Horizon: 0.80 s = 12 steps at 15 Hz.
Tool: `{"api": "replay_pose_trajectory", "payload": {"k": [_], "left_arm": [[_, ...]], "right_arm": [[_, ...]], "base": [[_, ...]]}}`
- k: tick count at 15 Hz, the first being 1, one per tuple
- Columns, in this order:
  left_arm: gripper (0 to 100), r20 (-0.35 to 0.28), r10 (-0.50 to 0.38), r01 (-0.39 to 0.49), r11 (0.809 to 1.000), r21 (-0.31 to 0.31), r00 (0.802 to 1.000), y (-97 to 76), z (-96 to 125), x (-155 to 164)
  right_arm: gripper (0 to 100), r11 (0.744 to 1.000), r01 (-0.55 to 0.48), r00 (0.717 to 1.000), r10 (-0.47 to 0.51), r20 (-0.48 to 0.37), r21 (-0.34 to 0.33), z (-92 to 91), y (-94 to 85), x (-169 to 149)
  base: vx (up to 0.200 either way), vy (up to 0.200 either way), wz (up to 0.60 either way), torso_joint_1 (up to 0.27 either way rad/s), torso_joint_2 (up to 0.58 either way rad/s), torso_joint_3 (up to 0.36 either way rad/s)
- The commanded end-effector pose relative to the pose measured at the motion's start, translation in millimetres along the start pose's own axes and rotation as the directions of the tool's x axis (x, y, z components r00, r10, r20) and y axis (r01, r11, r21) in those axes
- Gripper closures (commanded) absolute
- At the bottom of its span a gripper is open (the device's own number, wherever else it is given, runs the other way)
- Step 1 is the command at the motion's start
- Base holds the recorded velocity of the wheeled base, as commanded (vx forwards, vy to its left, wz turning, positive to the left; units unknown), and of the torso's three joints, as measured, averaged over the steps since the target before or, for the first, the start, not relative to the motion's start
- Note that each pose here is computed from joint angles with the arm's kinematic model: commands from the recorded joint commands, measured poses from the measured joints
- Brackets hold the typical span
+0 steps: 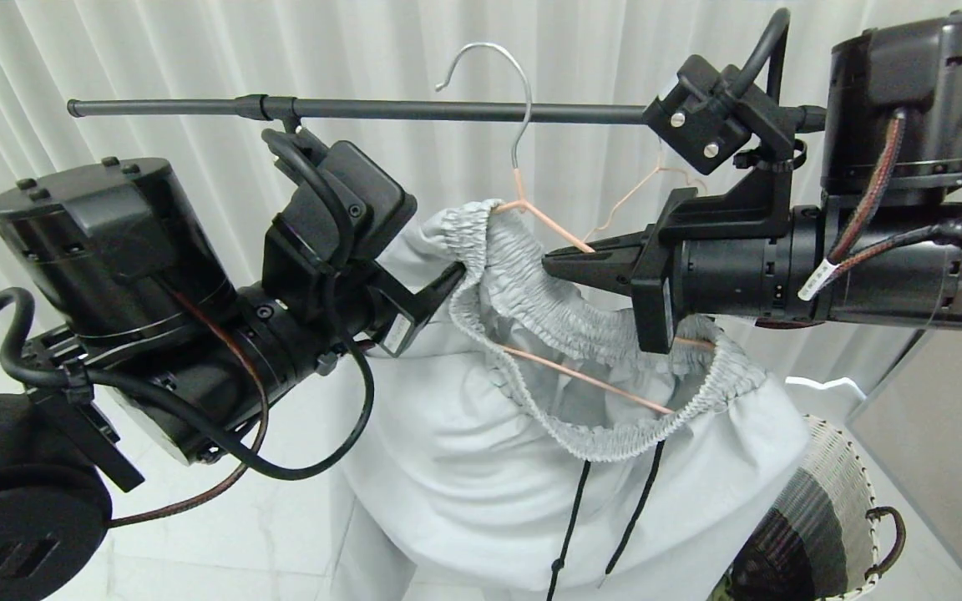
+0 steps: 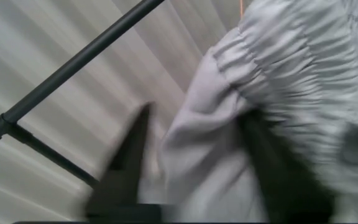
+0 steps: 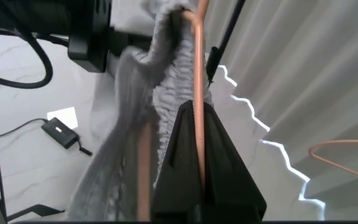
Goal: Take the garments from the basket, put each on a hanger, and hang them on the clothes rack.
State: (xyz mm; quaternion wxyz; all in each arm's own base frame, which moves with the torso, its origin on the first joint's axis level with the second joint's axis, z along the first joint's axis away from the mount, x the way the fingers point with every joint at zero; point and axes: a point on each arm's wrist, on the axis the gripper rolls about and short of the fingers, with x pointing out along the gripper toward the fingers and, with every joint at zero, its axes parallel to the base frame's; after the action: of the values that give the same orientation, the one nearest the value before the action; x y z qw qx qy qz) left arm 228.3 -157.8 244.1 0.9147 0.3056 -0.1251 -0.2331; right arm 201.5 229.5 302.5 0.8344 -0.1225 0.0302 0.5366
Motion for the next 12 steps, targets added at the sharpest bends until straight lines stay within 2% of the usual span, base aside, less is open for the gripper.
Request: {"api": "replay_pose_trajectory", "payload": {"k": [1,4,6,9,11,12], "left_arm": [[0,-0.024,0.028,-0.028,1.000,0.004,0.999,6.1,-5.3,0.6],[0,-0.055,0.069,-0.069,0.998,0.010,0.996,18.2,-14.7,-0.9],[0,-0.072,0.083,-0.083,0.997,0.012,0.994,21.7,-20.3,-3.3],[0,-0.062,0.105,-0.104,0.994,0.012,0.993,22.1,-24.4,-6.4],[0,-0.093,0.117,-0.119,0.993,-0.015,0.989,22.6,-35.3,-18.9],[0,-0.127,0.125,-0.130,0.991,-0.037,0.984,24.0,-44.0,-26.8]], "right_arm": [[100,1.000,0.014,1.000,-0.013,0.016,-0.004,4.5,-1.8,-6.3],[100,0.999,0.023,0.999,-0.025,0.031,0.040,7.8,-2.8,-12.0],[100,0.998,0.043,0.999,-0.044,0.028,0.043,6.9,-8.2,-14.2],[100,0.997,0.072,0.997,-0.073,0.032,0.040,7.5,-14.9,-19.4],[100,0.996,0.086,0.995,-0.087,0.052,0.024,10.5,-17.6,-23.2],[100,0.996,0.089,0.994,-0.089,0.062,0.008,11.3,-17.8,-23.2]], "base": [[0.000,0.000,0.00,0.000,0.00,0.000],[0.000,0.000,0.00,0.000,0.00,0.000],[0.000,0.000,0.00,0.000,0.00,0.000],[0.000,0.000,0.00,0.000,0.00,0.000],[0.000,0.000,0.00,0.000,0.00,0.000],[0.000,0.000,0.00,0.000,0.00,0.000]]}}
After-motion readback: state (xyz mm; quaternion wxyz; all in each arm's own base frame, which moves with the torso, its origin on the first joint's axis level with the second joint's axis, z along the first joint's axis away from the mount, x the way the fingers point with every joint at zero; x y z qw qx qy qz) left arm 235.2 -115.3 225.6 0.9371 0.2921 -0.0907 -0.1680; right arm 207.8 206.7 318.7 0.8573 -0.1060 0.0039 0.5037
